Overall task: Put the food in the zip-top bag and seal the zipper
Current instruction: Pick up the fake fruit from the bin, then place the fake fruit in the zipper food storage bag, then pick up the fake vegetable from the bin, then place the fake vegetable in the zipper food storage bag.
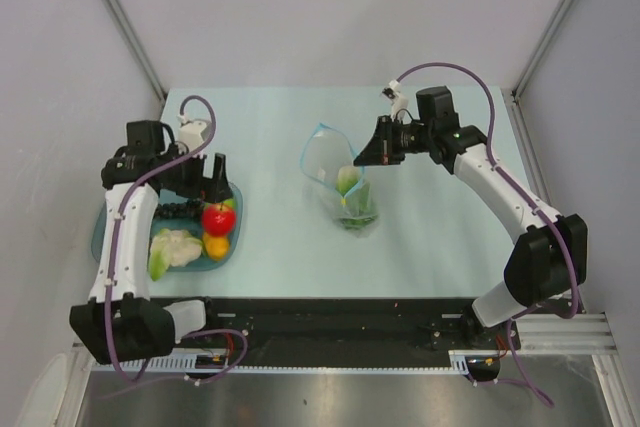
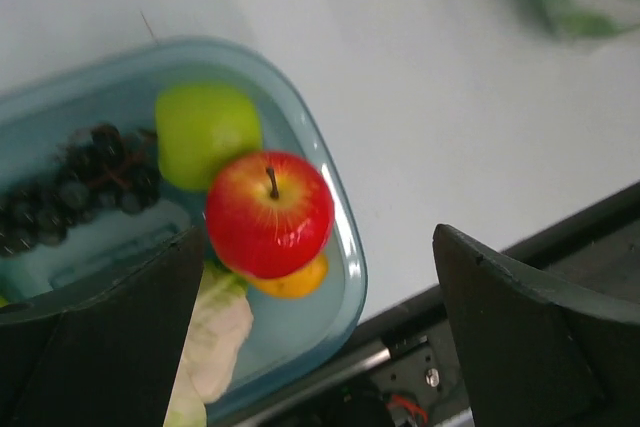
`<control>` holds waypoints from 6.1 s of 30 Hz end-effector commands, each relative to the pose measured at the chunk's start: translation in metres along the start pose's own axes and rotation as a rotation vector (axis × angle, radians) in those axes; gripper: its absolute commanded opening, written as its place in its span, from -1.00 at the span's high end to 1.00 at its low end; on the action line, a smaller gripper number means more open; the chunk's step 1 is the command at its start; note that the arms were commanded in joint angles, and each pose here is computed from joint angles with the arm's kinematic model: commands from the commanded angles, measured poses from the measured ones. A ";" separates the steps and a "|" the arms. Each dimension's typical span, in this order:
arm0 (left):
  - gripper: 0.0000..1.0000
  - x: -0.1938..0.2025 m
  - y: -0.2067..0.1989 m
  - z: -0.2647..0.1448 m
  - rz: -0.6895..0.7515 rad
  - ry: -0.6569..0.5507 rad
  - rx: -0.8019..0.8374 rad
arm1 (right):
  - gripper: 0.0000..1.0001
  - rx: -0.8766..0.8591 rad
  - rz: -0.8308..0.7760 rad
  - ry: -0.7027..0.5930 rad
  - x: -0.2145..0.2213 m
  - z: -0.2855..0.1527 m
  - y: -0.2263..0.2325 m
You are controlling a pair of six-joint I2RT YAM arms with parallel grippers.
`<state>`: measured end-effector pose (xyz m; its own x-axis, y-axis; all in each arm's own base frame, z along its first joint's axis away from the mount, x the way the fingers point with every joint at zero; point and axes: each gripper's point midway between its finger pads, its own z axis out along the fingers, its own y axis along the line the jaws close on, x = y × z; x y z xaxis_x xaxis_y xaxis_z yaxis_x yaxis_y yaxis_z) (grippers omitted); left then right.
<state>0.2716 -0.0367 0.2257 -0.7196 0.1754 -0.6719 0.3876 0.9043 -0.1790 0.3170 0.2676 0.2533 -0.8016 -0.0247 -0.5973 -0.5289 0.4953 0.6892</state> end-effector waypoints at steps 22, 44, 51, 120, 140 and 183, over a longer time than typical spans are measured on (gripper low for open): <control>-0.48 0.095 0.053 0.074 0.039 0.268 -0.088 | 1.00 0.044 -0.051 0.005 -0.004 -0.006 -0.004; -0.11 -0.110 -0.218 0.046 0.415 -0.128 0.459 | 1.00 0.016 -0.040 0.012 -0.016 -0.010 -0.007; -0.17 -0.129 -0.228 0.095 0.371 -0.109 0.411 | 1.00 -0.037 -0.028 0.022 -0.018 -0.013 0.002; -0.38 0.164 0.130 0.020 -0.281 0.535 -0.324 | 1.00 -0.044 0.043 0.075 -0.014 -0.011 -0.017; 0.84 -0.060 0.019 -0.046 0.109 0.002 -0.201 | 1.00 -0.074 0.037 0.093 -0.011 -0.009 -0.012; 0.86 -0.072 -0.277 0.132 0.699 0.007 0.448 | 1.00 -0.152 0.157 0.057 -0.008 -0.027 0.007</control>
<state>0.2862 -0.3159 0.2264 -0.2745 0.6867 -0.6732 0.9151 0.4015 0.0365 0.3229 0.2468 0.2498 -0.9091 -0.0020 -0.4165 -0.3796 0.4160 0.8264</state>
